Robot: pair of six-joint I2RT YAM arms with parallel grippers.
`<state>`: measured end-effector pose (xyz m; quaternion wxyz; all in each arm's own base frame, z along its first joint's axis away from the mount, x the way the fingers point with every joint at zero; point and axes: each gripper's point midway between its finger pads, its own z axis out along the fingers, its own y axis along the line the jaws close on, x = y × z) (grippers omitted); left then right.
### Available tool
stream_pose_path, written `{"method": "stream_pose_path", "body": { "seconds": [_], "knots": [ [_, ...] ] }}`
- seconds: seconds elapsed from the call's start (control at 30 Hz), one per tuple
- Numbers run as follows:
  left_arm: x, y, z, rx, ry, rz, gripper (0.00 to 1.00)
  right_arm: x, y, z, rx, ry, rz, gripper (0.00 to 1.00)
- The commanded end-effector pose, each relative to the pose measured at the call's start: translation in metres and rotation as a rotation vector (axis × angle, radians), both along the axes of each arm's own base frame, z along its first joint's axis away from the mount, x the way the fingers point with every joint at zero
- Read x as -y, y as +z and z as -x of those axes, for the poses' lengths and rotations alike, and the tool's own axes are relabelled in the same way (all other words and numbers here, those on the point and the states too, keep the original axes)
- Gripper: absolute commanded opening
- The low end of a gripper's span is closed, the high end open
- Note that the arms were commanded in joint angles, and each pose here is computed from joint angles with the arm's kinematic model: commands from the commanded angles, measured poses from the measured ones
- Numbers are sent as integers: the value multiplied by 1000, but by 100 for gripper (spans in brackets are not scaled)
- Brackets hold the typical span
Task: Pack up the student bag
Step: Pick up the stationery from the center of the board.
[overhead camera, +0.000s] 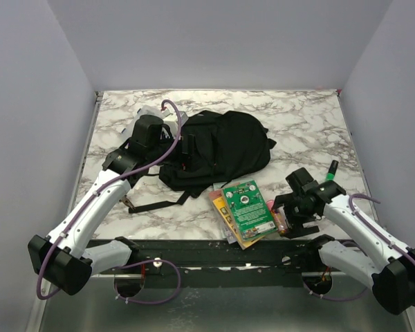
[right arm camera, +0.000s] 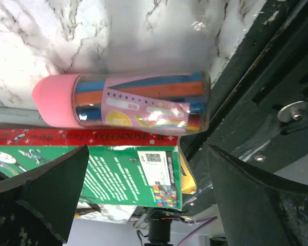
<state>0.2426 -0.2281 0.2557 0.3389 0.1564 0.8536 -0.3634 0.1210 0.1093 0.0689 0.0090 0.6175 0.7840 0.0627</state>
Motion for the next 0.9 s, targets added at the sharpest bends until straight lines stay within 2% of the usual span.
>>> {"method": "stream_pose_path", "body": {
  "seconds": [0.0, 0.2, 0.43, 0.57, 0.73, 0.87],
  "knots": [
    [1, 1, 0, 14, -6, 18, 83, -11, -8, -20, 25, -99, -43, 100],
    [-4, 0, -4, 28, 37, 7, 83, -10, -32, -30, 55, -147, -37, 100],
    [-5, -8, -7, 18, 51, 0, 85, 11, -33, -46, 157, -163, 72, 100],
    [-2, -7, -6, 8, 39, 12, 85, 14, -14, -60, 227, -97, 113, 100],
    [0, -7, -6, 5, 28, 19, 84, 27, 19, -75, 288, 65, 242, 100],
    [1, -7, -5, 5, 21, 20, 85, 32, 28, -74, 283, 121, 282, 100]
  ]
}}
